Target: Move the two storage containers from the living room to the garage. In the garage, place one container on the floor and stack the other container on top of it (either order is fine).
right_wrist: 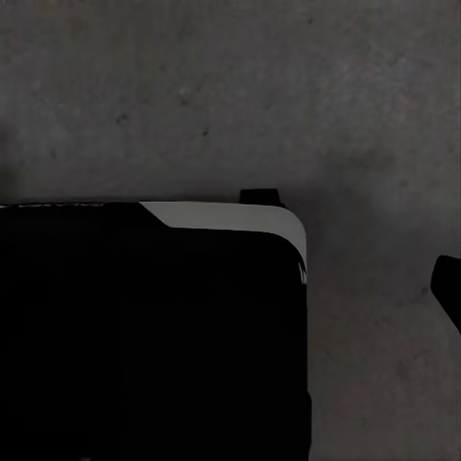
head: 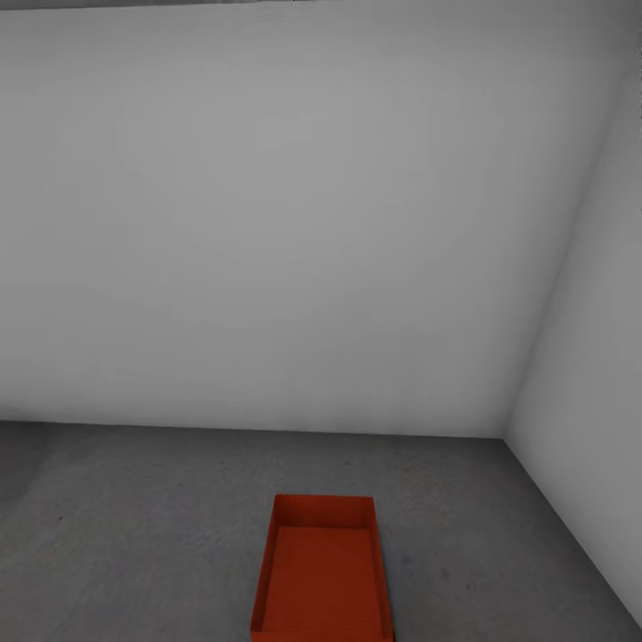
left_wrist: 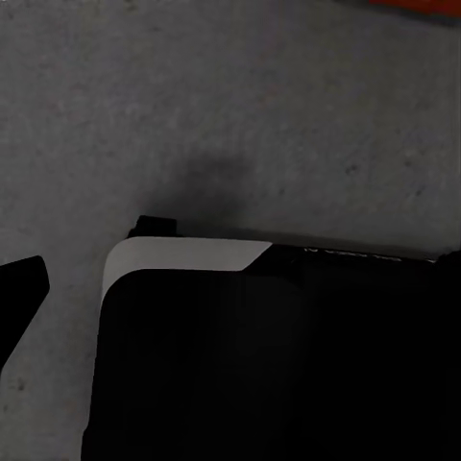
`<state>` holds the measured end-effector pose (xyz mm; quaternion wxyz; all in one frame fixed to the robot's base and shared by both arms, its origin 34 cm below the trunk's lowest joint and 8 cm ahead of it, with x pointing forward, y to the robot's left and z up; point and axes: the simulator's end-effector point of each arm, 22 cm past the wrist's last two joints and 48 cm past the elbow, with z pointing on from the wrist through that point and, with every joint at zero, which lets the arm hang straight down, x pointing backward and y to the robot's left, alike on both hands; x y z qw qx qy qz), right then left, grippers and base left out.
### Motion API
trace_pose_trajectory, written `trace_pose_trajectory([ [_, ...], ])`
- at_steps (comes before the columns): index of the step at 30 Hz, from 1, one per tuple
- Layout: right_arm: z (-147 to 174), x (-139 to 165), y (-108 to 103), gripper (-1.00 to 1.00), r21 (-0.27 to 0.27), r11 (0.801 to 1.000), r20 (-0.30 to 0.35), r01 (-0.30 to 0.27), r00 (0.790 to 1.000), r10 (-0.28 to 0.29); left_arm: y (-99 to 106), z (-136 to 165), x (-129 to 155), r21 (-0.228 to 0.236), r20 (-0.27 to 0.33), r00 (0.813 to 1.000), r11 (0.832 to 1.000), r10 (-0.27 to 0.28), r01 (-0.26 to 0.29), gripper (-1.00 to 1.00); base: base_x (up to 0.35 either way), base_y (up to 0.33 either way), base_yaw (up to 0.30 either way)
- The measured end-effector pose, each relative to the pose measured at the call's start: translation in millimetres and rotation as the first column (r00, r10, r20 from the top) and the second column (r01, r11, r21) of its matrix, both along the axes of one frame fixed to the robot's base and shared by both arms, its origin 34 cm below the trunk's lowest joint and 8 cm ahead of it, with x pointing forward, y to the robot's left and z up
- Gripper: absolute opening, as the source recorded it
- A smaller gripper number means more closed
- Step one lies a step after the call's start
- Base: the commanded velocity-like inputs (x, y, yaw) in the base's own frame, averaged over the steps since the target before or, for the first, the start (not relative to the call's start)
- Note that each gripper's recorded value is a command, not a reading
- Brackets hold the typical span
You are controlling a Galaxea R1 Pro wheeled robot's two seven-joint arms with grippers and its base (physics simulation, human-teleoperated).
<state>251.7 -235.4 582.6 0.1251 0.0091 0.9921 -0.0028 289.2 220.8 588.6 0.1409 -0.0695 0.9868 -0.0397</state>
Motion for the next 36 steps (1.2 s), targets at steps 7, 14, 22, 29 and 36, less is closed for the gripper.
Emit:
trace_pose_trajectory([
  [7,1.2,3.5,0.0,1.0,0.0,1.0,0.009,0.0,1.0,0.0,0.1,1.5,3.2,0.0,0.009,1.0,1.0,0.001,-0.001,1.0,0.0,0.0,0.0],
  [14,2.0,6.1,0.0,1.0,0.0,1.0,0.016,0.001,1.0,-0.001,0.1,2.6,5.6,0.0,0.015,1.0,1.0,0.001,-0.001,1.0,0.0,0.0,0.0],
  [22,2.2,6.6,-2.2,1.0,0.002,1.0,0.017,0.03,0.999,-0.03,-0.3,3.1,7.1,-0.001,0.02,1.0,1.0,-0.002,0.002,1.0,0.0,0.0,0.0],
  [29,2.2,7.0,-2.8,1.0,-0.001,1.0,0.018,0.016,1.0,-0.016,0.7,3.3,8.1,0.001,0.023,1.0,1.0,-0.003,0.003,1.0,0.0,0.0,0.0],
  [36,2.1,6.8,-5.6,1.0,-0.005,1.0,0.017,0.01,1.0,-0.01,1.1,3.5,8.9,0.001,0.025,1.0,1.0,-0.003,0.003,1.0,0.0,0.0,0.0],
])
